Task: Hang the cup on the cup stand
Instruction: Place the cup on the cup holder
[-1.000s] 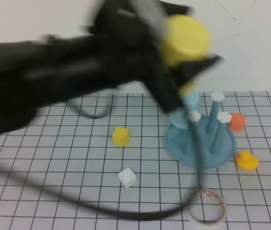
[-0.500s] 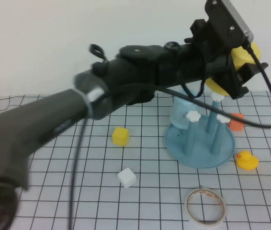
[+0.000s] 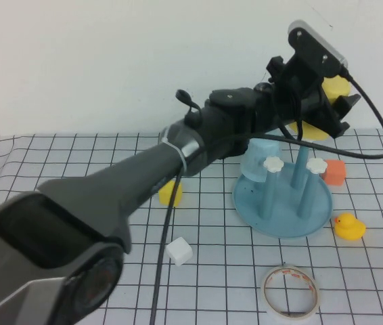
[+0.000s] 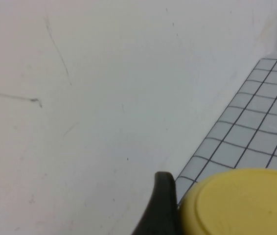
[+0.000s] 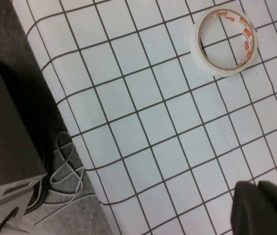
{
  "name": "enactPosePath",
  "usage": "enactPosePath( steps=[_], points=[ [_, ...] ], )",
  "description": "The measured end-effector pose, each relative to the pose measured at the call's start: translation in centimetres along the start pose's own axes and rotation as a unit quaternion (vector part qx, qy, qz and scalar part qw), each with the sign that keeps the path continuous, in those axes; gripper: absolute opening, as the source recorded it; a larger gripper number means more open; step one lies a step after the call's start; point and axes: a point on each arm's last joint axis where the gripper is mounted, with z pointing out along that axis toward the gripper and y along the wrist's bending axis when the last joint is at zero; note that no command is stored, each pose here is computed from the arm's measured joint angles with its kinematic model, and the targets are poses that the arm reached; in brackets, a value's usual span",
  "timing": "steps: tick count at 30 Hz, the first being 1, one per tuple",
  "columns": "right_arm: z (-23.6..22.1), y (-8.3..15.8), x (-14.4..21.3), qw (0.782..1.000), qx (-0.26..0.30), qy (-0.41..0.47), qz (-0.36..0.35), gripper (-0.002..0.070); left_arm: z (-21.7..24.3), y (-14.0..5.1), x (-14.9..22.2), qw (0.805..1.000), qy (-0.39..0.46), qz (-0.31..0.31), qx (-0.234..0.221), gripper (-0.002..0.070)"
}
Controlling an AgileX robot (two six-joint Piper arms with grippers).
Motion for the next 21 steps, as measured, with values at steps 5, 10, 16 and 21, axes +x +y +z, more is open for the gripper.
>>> enactPosePath(
  steps=[5,10,16,21],
  points=[
    [0.0,0.0,0.0,1.0,0.0,-0.001,0.0,0.0,1.6,0.3,2.0,1.0,0.008,-0.003,-0.018,0.0552],
    [0.0,0.0,0.0,1.0,0.0,-0.002,0.001,0.0,2.6,0.9,4.0,0.999,0.022,-0.01,-0.041,0.0552],
    [0.0,0.0,0.0,1.0,0.0,-0.002,0.001,0.0,3.1,0.5,5.3,1.0,0.019,-0.015,-0.011,0.0552],
    [0.0,0.0,0.0,1.0,0.0,-0.002,0.001,0.0,3.3,0.4,5.8,1.0,0.021,-0.02,-0.009,0.0552]
  ],
)
